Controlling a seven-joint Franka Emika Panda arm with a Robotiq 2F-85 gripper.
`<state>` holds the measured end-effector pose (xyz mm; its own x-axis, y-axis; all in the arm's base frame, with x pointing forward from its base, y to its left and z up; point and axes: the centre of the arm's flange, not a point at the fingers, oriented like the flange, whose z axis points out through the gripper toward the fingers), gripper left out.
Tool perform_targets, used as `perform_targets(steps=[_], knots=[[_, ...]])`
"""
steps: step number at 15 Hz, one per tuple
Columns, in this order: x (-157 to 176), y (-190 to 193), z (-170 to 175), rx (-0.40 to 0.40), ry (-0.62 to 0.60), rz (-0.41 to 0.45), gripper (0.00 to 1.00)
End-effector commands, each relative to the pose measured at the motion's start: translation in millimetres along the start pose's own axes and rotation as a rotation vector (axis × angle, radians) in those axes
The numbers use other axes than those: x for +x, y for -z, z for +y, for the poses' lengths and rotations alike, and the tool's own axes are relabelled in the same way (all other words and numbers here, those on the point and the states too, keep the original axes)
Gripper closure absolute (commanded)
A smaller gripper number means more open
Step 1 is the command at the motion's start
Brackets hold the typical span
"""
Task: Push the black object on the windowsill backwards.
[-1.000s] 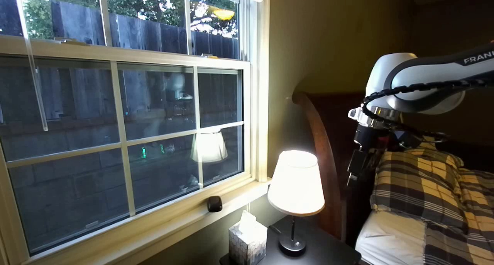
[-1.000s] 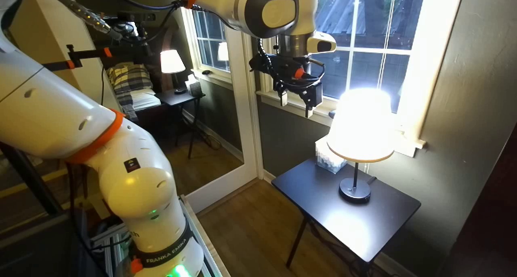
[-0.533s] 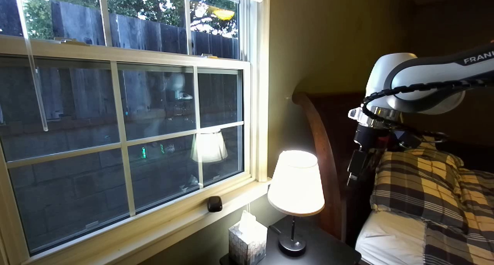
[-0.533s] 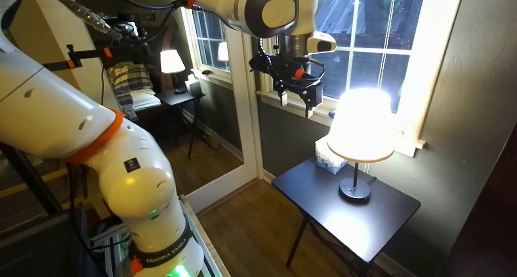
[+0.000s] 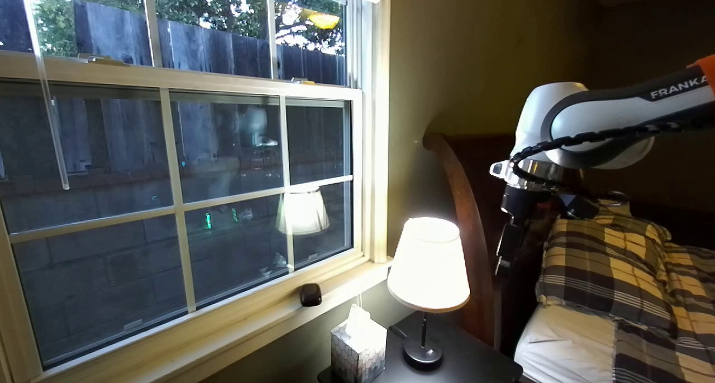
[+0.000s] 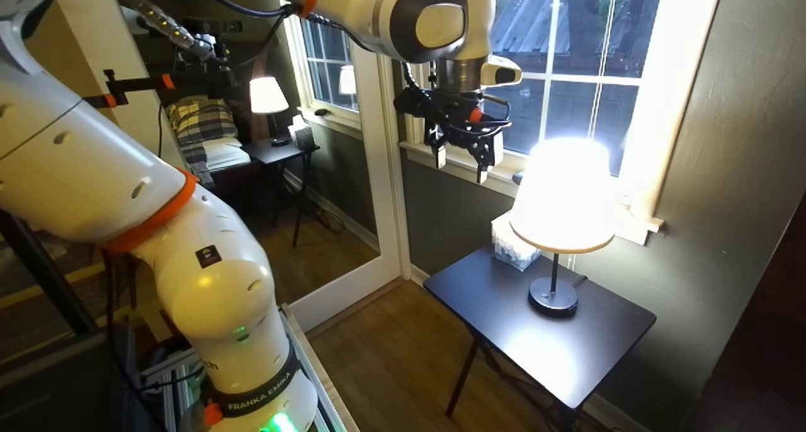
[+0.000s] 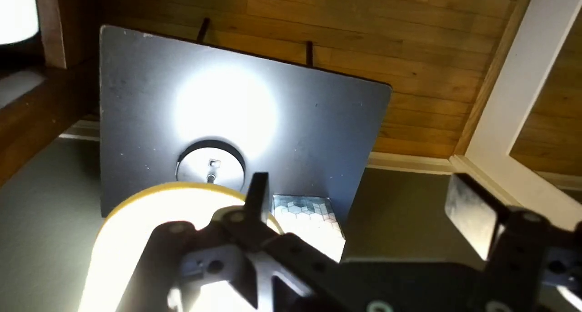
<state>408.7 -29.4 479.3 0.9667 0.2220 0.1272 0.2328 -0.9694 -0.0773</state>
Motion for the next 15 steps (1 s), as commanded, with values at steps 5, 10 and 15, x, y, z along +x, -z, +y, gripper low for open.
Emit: perform_targets(steps=[5, 10, 15], knots=[[109, -46, -17, -0.024, 0.319, -0.037, 0.0], [167, -94, -43, -0.064, 0.429, -0.108, 0.0], [217, -124, -48, -0.12, 0.532, -0.12, 0.0]])
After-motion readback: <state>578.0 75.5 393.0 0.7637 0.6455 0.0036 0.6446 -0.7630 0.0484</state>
